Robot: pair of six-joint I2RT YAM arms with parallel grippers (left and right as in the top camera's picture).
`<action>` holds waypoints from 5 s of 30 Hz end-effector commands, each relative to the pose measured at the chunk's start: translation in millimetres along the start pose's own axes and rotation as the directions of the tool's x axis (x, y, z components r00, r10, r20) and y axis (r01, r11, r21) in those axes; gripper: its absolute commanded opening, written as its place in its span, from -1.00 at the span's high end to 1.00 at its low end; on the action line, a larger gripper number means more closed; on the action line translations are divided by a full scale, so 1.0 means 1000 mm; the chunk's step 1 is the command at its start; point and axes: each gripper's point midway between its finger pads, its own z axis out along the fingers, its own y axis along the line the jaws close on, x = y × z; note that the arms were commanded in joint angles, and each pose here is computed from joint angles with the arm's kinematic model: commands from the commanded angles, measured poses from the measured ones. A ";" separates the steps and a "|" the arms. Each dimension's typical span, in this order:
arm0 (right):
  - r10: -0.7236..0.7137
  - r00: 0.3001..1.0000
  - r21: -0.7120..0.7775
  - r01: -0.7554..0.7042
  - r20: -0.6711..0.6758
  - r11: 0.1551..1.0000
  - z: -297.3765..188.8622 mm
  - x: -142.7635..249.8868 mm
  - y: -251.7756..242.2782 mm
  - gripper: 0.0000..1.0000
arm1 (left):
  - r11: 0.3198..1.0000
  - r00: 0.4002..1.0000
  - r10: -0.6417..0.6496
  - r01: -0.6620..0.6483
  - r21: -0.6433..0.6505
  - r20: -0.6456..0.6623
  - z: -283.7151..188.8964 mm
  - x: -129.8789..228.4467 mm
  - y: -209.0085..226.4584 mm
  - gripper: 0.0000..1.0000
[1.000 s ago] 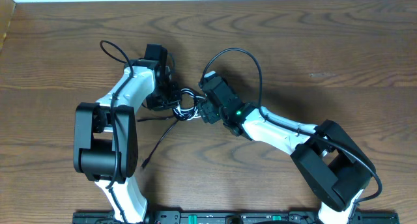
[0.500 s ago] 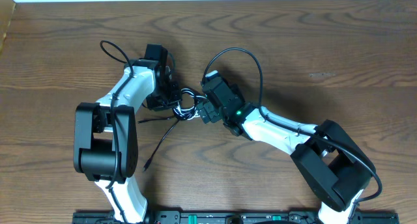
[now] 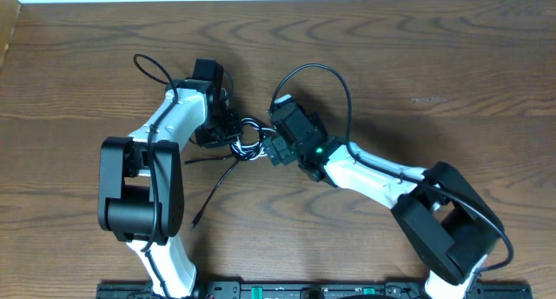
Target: Untangle cables
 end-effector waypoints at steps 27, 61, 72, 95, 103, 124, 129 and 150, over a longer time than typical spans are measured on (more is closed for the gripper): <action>0.008 1.000 0.050 -0.009 0.021 0.999 0.012 -0.004 -0.013 -0.98 | 1.000 1.000 0.012 -0.012 -0.008 -0.003 0.002 0.000 0.002 0.71; -0.068 0.998 0.267 0.066 -0.003 0.961 0.020 -0.001 -0.054 -0.98 | 1.000 1.000 0.011 -0.011 -0.008 -0.004 0.002 0.001 0.002 0.72; -0.124 0.984 0.426 0.166 -0.124 0.889 0.002 -0.003 -0.092 -0.98 | 1.000 1.000 0.011 -0.011 -0.008 -0.004 0.002 0.001 0.002 0.72; -0.139 0.979 0.308 0.179 -0.148 0.934 0.012 0.000 -0.093 -0.99 | 1.000 1.000 0.013 -0.013 -0.008 -0.004 0.002 0.001 0.001 0.72; -0.141 0.979 0.204 0.170 -0.150 0.964 0.017 0.003 -0.075 -0.99 | 0.993 0.999 0.016 -0.010 0.121 -0.047 0.001 0.008 -0.021 0.31; -0.236 0.962 0.070 0.247 -0.134 0.966 0.016 0.007 -0.023 -0.98 | 0.996 1.000 0.016 -0.014 0.085 -0.022 0.002 0.003 -0.015 0.24; -0.218 0.963 0.083 0.233 -0.160 0.969 0.017 0.011 -0.035 -0.98 | 1.000 1.000 0.010 -0.009 0.027 -0.009 0.004 0.002 -0.004 0.24; -0.196 0.936 0.491 0.323 -0.293 0.809 -0.012 0.006 -0.143 -0.99 | 0.998 0.999 -0.024 0.027 -0.061 0.039 0.020 0.001 0.017 0.22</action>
